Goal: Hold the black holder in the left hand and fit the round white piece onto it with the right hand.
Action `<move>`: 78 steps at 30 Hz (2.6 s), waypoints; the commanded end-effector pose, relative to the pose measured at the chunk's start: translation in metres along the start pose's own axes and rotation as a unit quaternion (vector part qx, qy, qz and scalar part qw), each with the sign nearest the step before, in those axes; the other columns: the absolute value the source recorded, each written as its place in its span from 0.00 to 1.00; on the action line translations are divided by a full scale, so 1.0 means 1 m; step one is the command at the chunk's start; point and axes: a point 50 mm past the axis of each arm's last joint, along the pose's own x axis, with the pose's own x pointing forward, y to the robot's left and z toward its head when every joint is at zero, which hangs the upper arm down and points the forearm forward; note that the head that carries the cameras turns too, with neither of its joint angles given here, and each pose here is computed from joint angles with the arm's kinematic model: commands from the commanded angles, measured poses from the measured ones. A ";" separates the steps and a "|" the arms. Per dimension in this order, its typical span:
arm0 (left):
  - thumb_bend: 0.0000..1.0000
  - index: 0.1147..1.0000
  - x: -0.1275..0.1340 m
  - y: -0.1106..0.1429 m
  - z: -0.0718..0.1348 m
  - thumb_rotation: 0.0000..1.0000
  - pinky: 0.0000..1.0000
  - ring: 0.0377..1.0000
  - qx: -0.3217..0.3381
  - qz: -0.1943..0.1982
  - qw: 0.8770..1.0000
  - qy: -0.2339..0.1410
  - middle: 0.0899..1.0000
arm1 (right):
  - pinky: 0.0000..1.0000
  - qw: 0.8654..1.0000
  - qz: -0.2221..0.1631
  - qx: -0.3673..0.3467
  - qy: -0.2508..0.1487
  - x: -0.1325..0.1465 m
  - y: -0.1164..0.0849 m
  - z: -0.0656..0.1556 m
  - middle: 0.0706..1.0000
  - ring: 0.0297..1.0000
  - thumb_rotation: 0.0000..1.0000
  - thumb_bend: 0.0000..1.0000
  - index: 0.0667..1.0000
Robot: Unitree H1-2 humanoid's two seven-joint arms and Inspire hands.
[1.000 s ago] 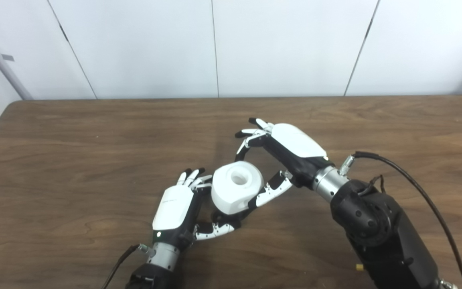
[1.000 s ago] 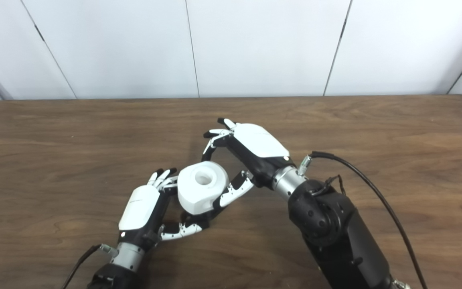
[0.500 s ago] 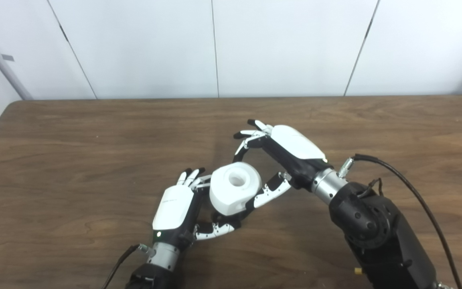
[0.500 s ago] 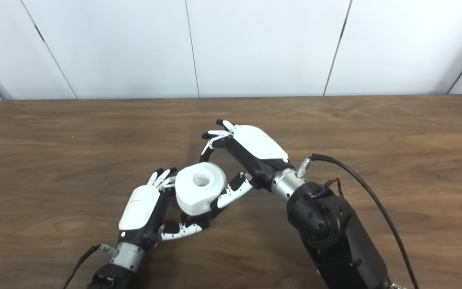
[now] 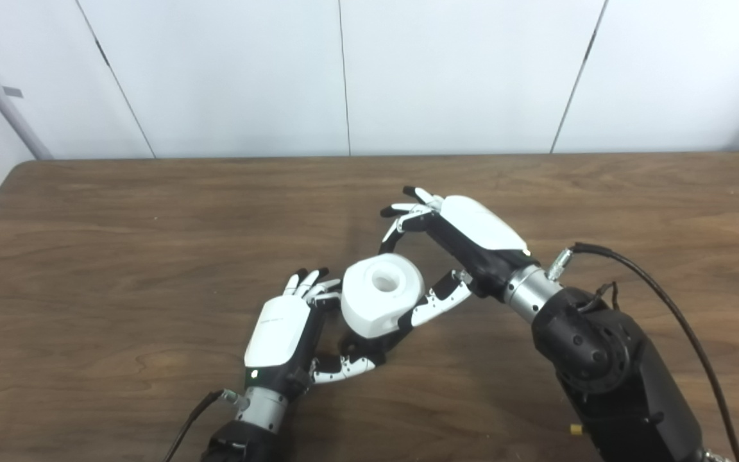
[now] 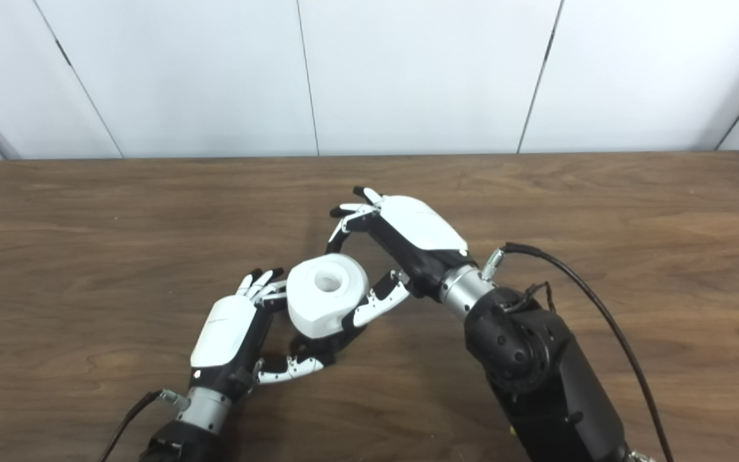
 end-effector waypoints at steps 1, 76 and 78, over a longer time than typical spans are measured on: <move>0.52 0.42 0.000 -0.005 -0.004 0.05 1.00 0.93 0.005 -0.009 1.000 -0.002 0.80 | 1.00 0.998 -0.040 -0.022 -0.035 0.005 -0.022 0.014 0.86 1.00 0.14 0.52 0.45; 0.52 0.42 0.000 -0.003 -0.004 0.05 1.00 0.93 0.007 -0.006 1.000 -0.002 0.79 | 1.00 0.999 0.001 -0.032 -0.032 0.000 -0.010 0.010 0.86 1.00 0.14 0.52 0.45; 0.52 0.42 0.000 -0.003 -0.003 0.05 1.00 0.93 0.007 -0.007 1.000 -0.001 0.80 | 1.00 0.999 0.002 -0.030 -0.032 0.000 -0.009 0.010 0.86 1.00 0.14 0.52 0.45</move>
